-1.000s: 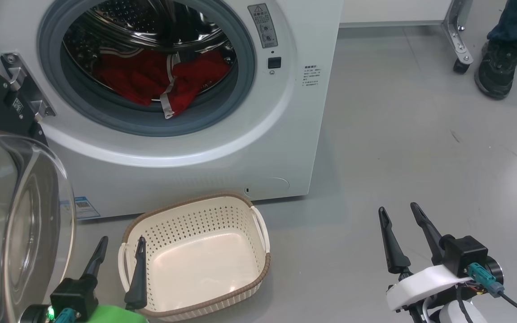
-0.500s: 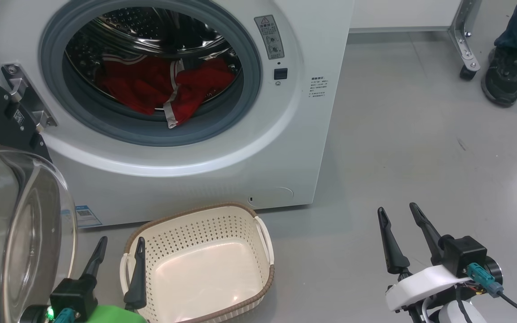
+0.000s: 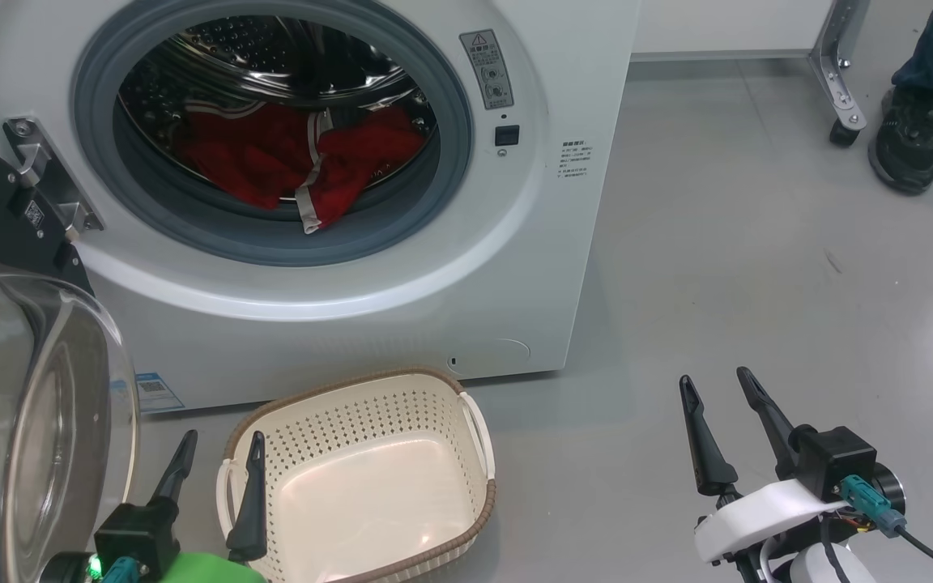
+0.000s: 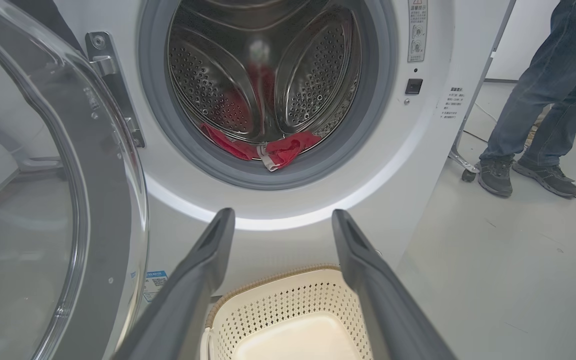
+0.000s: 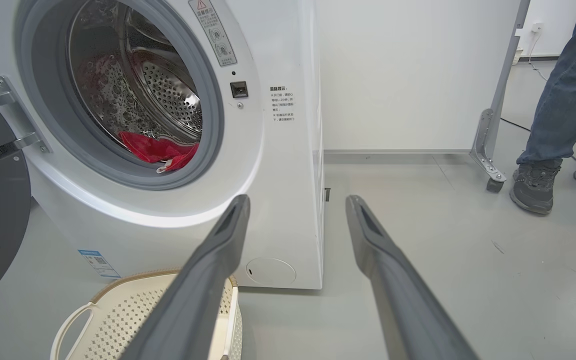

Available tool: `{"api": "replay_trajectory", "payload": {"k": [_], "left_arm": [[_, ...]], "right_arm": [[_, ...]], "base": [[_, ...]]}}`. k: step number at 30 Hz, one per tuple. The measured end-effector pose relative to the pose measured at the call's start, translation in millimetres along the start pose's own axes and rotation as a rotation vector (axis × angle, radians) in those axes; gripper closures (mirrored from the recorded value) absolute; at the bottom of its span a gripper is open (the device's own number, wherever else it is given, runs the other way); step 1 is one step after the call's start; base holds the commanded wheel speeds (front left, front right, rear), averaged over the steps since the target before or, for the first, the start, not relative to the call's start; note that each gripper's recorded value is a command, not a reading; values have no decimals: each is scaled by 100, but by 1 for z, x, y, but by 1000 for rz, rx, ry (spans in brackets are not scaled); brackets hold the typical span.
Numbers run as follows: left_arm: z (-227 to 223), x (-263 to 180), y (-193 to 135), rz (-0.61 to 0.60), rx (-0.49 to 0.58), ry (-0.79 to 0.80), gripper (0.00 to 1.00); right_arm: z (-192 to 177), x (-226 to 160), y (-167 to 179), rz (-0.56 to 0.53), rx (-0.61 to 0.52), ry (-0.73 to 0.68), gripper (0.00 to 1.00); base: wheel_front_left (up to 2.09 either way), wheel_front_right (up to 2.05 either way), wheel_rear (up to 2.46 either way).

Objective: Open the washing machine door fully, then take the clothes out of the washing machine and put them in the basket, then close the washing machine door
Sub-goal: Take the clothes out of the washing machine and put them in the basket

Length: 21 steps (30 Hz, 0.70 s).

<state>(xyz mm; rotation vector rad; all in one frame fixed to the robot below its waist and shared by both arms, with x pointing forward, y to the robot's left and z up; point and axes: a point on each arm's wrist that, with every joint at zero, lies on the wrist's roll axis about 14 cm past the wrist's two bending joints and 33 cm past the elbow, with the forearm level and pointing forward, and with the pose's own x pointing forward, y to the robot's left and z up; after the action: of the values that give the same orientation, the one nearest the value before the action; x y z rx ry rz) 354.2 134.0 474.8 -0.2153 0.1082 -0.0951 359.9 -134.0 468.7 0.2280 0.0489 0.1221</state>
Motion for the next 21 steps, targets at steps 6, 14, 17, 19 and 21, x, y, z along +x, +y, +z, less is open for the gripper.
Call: {"api": "replay_trajectory", "payload": {"k": [6,14,17,19,21], "left_arm": [[-7,3,-6,-23,-4,25,0],[-21,27,-19,-77,-30,96,0],[-31,39,-19,-81,-33,139,0],[-38,49,-20,-86,-32,170,0],[-45,60,-24,-102,-29,203,0]], "right_arm": [[-4,1,-2,-4,2,11,0],[-10,10,-3,-6,8,28,0],[-11,18,-2,0,9,32,0],[-13,24,-3,1,10,36,0],[-16,28,-4,1,11,43,0]], "base": [[0,0,0],[0,0,0],[0,0,0],[0,0,0],[0,0,0]]}}
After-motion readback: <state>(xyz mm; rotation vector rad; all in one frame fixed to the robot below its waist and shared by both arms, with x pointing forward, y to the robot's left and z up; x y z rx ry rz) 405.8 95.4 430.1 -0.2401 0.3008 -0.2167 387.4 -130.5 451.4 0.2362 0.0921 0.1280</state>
